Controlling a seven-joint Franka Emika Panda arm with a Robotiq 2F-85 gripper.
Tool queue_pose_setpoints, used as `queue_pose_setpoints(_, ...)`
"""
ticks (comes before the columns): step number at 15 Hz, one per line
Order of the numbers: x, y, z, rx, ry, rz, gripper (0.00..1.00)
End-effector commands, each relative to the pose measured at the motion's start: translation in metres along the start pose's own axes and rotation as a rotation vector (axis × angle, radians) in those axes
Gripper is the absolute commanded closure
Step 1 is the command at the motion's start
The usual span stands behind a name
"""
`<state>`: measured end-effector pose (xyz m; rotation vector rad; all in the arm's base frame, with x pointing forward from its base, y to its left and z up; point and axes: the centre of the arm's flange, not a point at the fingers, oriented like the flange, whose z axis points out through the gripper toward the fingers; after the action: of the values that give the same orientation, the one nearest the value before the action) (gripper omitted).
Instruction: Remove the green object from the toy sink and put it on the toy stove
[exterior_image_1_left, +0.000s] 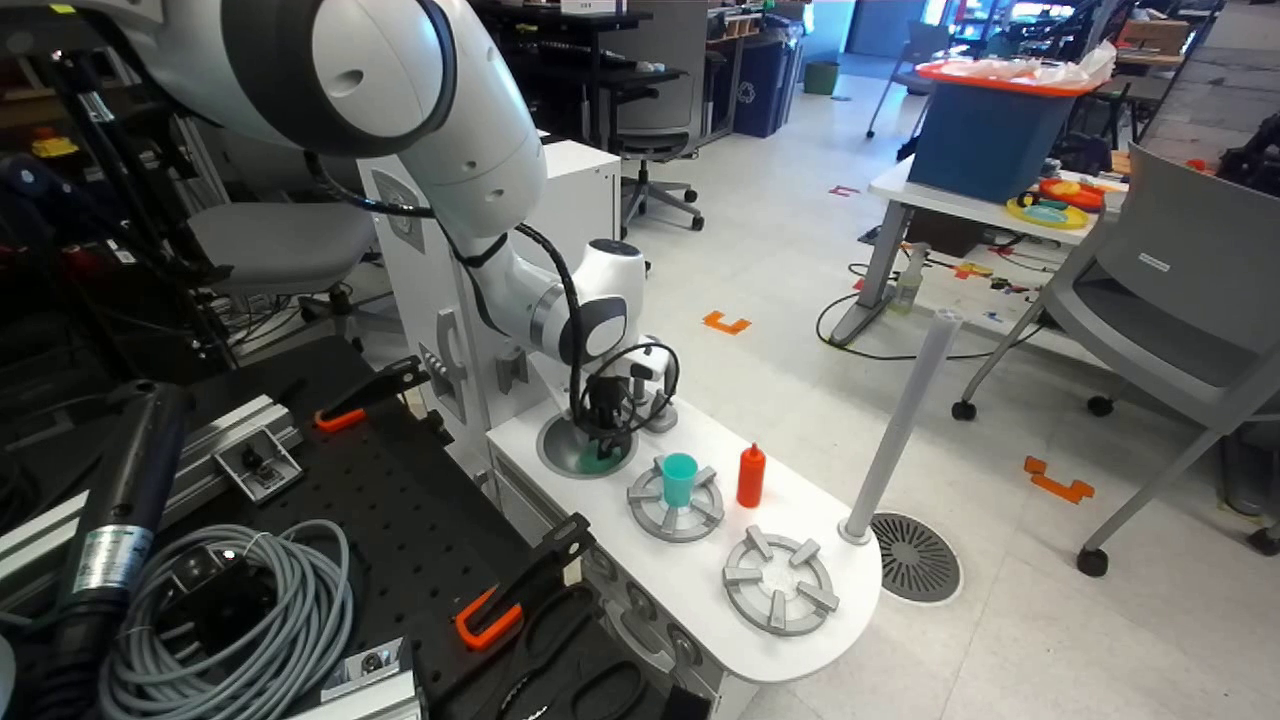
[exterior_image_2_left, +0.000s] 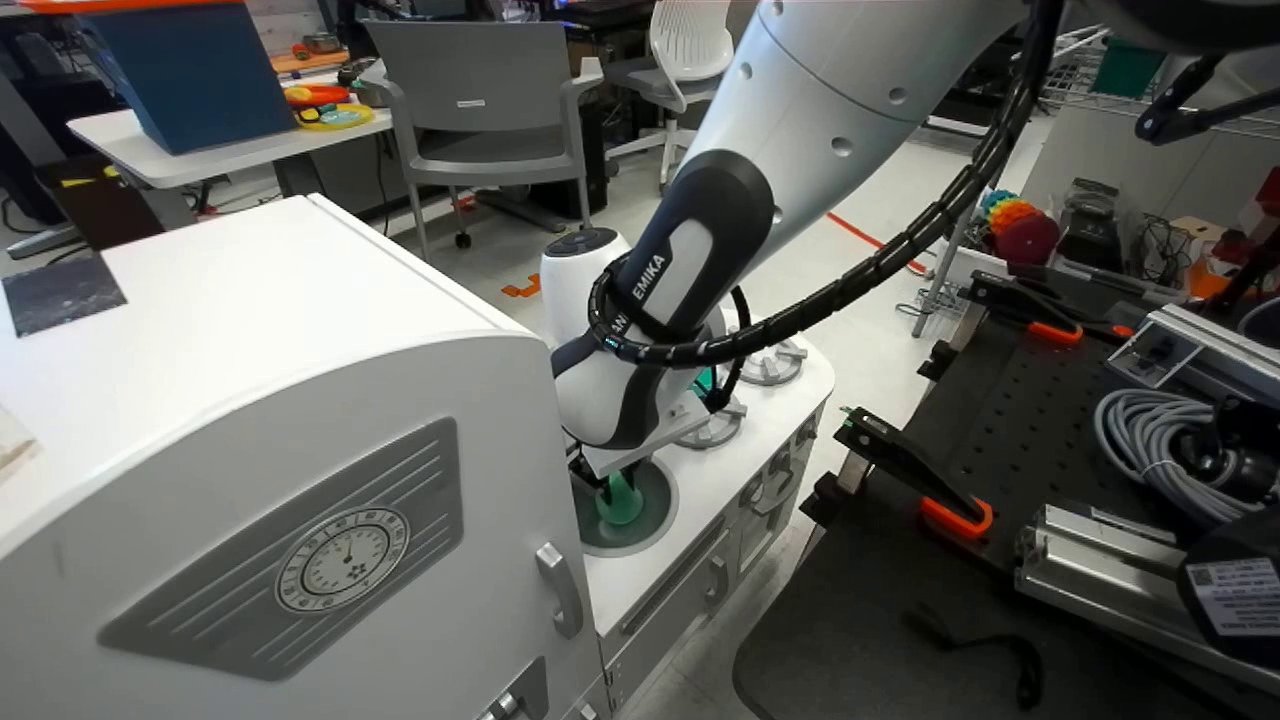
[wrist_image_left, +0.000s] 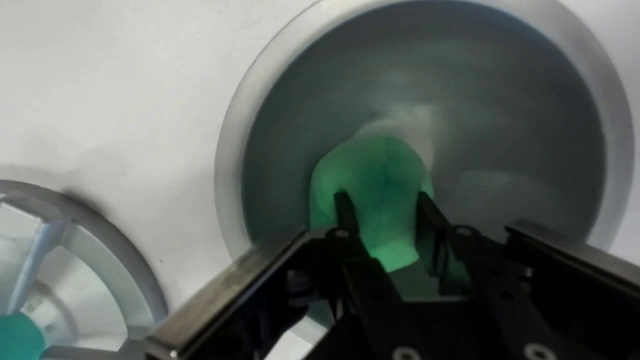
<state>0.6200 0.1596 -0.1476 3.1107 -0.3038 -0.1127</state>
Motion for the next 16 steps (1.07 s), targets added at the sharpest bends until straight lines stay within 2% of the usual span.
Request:
queue_pose_setpoints(1,0.016,-0.016,0.011,-0.008,-0.035,0.029,0.97)
queue_pose_setpoints(5,-0.024,-0.028,-0.028,0.005,-0.094,0.011,0.99)
queue_pose_setpoints(8,-0.054,-0.024,-0.059,0.017,-0.075,0.084,0.97)
queue_pose_setpoints(12,-0.081,-0.008,-0.096,0.063,-0.050,0.108,0.97)
queue_pose_setpoints(16,-0.100,0.015,-0.132,0.109,0.020,0.141,0.97)
